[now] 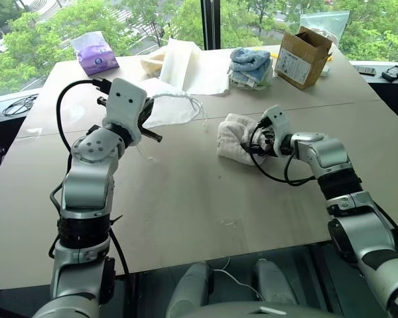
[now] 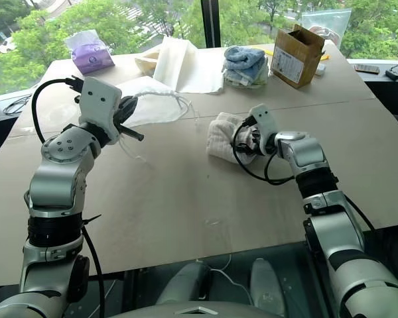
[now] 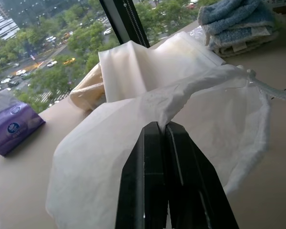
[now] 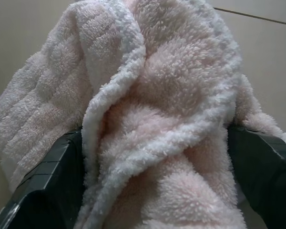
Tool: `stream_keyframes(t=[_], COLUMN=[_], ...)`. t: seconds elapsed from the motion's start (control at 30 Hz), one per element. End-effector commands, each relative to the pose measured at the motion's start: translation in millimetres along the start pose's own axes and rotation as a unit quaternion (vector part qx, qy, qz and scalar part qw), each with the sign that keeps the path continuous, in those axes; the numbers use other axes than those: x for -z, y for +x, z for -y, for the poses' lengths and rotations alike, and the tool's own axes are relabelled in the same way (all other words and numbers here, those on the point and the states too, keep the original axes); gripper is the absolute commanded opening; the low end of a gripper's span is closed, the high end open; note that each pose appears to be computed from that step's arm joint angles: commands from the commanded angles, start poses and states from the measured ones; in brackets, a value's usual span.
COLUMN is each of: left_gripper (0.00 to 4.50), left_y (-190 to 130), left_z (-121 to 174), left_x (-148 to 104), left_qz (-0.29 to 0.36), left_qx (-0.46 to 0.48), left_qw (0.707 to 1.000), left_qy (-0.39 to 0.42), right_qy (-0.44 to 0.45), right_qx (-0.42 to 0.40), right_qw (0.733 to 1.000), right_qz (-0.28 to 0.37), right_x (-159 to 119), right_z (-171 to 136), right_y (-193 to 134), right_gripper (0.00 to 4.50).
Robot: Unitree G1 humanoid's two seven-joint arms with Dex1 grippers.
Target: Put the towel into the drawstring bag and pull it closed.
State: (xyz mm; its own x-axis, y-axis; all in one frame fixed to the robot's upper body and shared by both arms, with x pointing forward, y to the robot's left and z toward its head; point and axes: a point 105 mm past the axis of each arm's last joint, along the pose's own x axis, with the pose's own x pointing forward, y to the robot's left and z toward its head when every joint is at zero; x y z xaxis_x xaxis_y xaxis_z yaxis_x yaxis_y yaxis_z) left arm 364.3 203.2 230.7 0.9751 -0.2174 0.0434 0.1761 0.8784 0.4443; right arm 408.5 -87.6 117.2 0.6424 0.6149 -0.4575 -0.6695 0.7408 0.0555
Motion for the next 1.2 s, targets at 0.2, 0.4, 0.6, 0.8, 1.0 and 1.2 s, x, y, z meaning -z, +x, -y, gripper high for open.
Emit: stream_keyframes(t=[0.2,0.4,0.6,0.8,1.0,1.2], left_gripper=[0.00,0.00,0.00,0.00,0.00,0.00], left_y=[-3.9,-2.3,-3.9,-8.4,-4.4,-10.5], left_z=[-12.8,-10.4,-6.5,6.5,16.5,35.9], left_x=[-18.8,-18.5,-25.0,-17.0,-18.8,-17.8], left_qz=[0.028,0.033,0.073,0.072,0.085,0.083], left_qx=[-0.022,-0.003,0.054,0.125,0.166,0.220], left_qw=[0.999,0.996,0.978,0.963,0.947,0.933], left_qy=[-0.040,-0.080,-0.190,-0.229,-0.261,-0.273], right_qy=[0.052,0.133,0.217,0.208,0.176,0.180], right_qx=[-0.049,-0.107,-0.229,-0.322,-0.357,-0.302], right_qw=[0.997,0.985,0.941,0.912,0.909,0.929], right_qz=[-0.030,0.038,0.123,0.150,0.126,0.111], right_x=[26.8,-0.8,-34.5,-41.7,-30.1,-27.4], right_z=[-19.1,-34.7,-63.8,-96.7,-117.5,-114.3], right_y=[5.7,-8.1,-39.5,-72.7,-84.2,-61.0], right_gripper=[1.30,0.05,0.05,0.05,0.05,0.05])
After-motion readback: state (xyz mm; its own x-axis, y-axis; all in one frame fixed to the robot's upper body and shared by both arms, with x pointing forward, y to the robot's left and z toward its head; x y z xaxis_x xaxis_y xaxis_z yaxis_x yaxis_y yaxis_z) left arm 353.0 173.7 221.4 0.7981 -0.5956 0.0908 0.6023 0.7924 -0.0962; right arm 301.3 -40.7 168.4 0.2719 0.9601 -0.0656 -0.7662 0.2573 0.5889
